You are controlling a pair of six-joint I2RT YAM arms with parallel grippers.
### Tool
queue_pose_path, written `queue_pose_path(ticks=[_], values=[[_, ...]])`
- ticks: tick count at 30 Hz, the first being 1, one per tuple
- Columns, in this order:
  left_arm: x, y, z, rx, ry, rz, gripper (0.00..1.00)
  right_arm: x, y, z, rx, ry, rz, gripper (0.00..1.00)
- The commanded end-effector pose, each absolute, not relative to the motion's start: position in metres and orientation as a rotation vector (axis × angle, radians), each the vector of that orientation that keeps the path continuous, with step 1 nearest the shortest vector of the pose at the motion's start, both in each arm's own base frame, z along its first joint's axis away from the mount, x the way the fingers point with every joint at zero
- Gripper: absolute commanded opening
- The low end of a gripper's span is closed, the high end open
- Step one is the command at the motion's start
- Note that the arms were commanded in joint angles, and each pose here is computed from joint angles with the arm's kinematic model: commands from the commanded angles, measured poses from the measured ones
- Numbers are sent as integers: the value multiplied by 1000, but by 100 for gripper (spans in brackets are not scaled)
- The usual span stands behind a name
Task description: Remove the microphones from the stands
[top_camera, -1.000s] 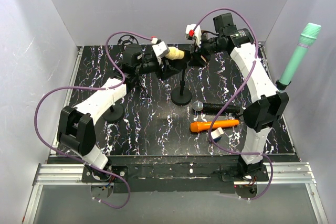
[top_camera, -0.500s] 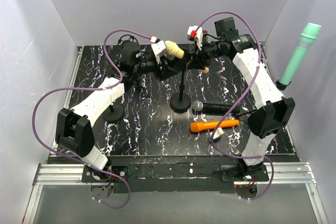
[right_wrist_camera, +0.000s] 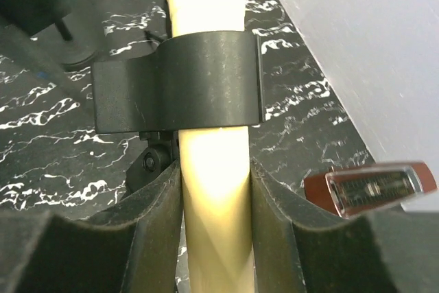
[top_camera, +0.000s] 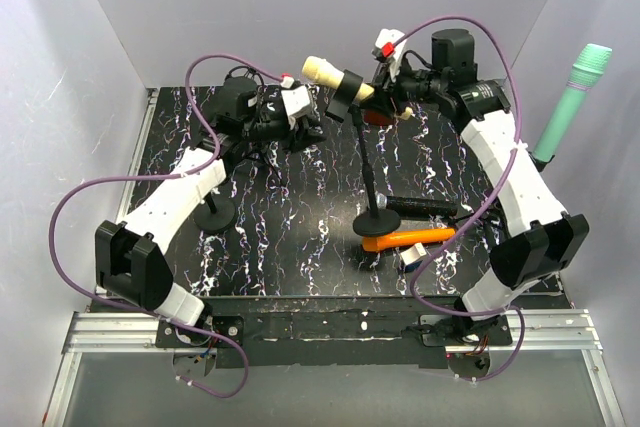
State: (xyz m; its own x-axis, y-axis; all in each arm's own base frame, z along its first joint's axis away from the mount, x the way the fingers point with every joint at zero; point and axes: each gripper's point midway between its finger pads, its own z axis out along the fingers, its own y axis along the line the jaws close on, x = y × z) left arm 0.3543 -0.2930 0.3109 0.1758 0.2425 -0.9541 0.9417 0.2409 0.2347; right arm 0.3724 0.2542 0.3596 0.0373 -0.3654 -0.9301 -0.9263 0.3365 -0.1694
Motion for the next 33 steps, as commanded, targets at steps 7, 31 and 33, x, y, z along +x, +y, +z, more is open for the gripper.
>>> queue_pose_path(ticks=[7,31,33], values=[[337,-295,287,1049,1486,-885,0,354,274,353,-1039,1486,617,1],[331,-259,295,1035,1493,-849,77,311,318,312,-1310,1221,654,1],[329,-259,292,1030,1481,-855,77,308,319,305,-1313,1238,673,1]])
